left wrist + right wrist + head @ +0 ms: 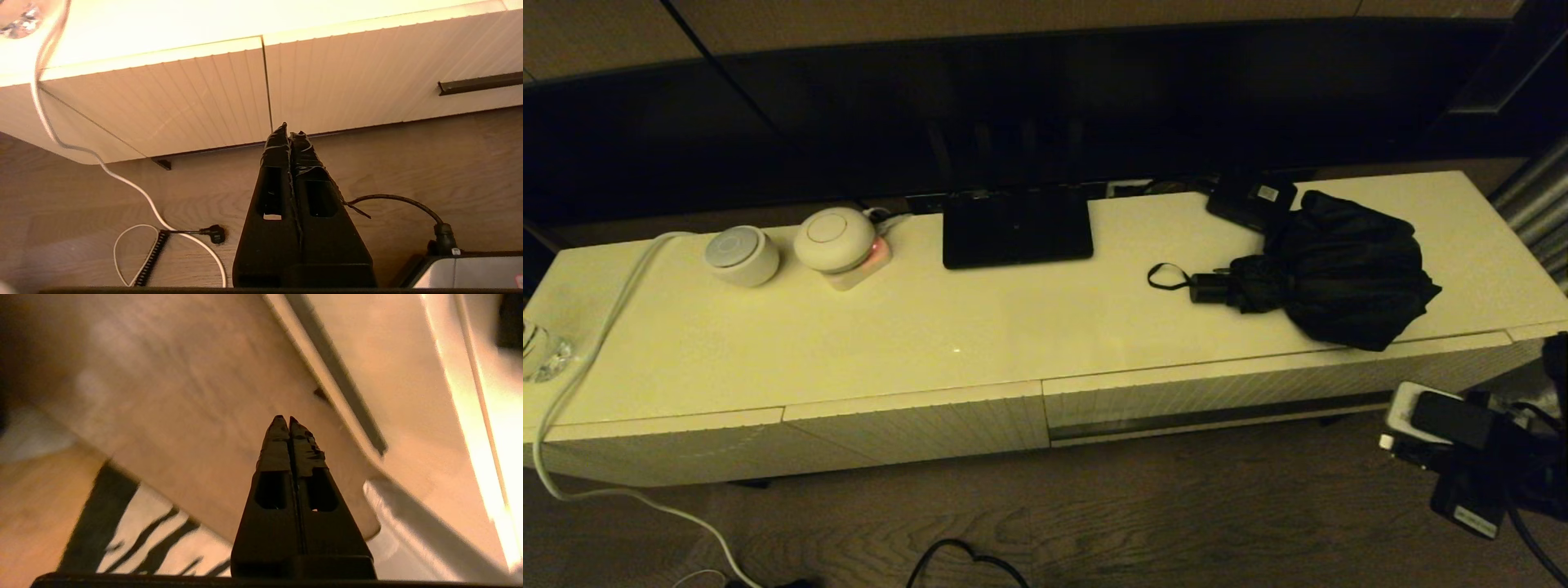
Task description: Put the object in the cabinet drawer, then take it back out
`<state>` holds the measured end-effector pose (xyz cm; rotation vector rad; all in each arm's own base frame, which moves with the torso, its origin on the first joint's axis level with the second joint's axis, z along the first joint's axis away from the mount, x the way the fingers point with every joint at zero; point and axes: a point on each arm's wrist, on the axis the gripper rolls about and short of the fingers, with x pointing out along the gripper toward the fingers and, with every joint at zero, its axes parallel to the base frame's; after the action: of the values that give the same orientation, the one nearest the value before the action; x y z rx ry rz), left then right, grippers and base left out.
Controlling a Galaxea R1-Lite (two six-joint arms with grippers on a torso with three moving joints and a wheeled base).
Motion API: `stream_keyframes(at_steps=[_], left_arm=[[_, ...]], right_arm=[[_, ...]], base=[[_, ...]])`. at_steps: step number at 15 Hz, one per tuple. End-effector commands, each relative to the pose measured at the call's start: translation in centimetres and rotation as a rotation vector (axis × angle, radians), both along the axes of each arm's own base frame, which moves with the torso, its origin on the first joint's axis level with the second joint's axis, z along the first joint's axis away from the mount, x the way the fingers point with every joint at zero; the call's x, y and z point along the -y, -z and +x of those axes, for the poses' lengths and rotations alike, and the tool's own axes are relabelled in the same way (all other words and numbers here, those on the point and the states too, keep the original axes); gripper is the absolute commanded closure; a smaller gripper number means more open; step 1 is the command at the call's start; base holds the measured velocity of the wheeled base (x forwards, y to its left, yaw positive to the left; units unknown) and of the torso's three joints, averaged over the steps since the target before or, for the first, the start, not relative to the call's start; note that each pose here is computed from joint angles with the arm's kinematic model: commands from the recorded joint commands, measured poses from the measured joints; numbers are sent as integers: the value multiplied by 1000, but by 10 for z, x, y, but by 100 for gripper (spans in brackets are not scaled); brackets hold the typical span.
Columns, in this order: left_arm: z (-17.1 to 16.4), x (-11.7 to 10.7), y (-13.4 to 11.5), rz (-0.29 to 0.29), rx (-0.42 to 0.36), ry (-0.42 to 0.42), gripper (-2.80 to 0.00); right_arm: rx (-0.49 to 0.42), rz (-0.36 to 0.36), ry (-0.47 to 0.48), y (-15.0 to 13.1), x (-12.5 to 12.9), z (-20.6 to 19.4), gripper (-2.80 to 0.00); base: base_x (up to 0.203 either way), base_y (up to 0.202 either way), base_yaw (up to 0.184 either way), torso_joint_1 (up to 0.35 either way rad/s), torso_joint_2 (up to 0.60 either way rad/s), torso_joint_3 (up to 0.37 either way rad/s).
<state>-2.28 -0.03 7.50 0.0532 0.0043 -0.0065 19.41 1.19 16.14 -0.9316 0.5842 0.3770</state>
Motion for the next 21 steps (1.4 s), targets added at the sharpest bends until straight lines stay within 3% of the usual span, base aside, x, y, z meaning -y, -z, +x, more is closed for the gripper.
stream_keyframes(at_steps=[1, 3, 5, 10, 12, 15, 16, 21], left_arm=[[0, 0, 1, 0, -3, 0, 0], [0, 0, 1, 0, -3, 0, 0], [0, 0, 1, 0, -3, 0, 0], [0, 0, 1, 0, -3, 0, 0], [0, 0, 1, 0, -3, 0, 0], [0, 0, 1, 0, -3, 0, 0], [0, 0, 1, 0, -3, 0, 0], [0, 0, 1, -1, -3, 0, 0]], right_arm=[[104, 3, 26, -29, 7, -53, 0], [202, 36, 76, -45, 11, -88, 0], [301, 133, 151, -53, 13, -120, 0], [424, 346, 301, -34, 12, -193, 0], [493, 448, 330, -20, 11, -218, 0], [513, 691, 488, 1, 12, -219, 0], [528, 737, 524, 7, 13, -219, 0], [577, 797, 512, 52, 15, -236, 0]], base=[[0, 0, 0, 0, 0, 0], [0, 0, 0, 0, 0, 0], [0, 0, 0, 0, 0, 0], [0, 0, 0, 0, 0, 0], [0, 0, 0, 0, 0, 0], [0, 0, 0, 0, 0, 0], [0, 0, 0, 0, 0, 0], [0, 0, 0, 0, 0, 0]])
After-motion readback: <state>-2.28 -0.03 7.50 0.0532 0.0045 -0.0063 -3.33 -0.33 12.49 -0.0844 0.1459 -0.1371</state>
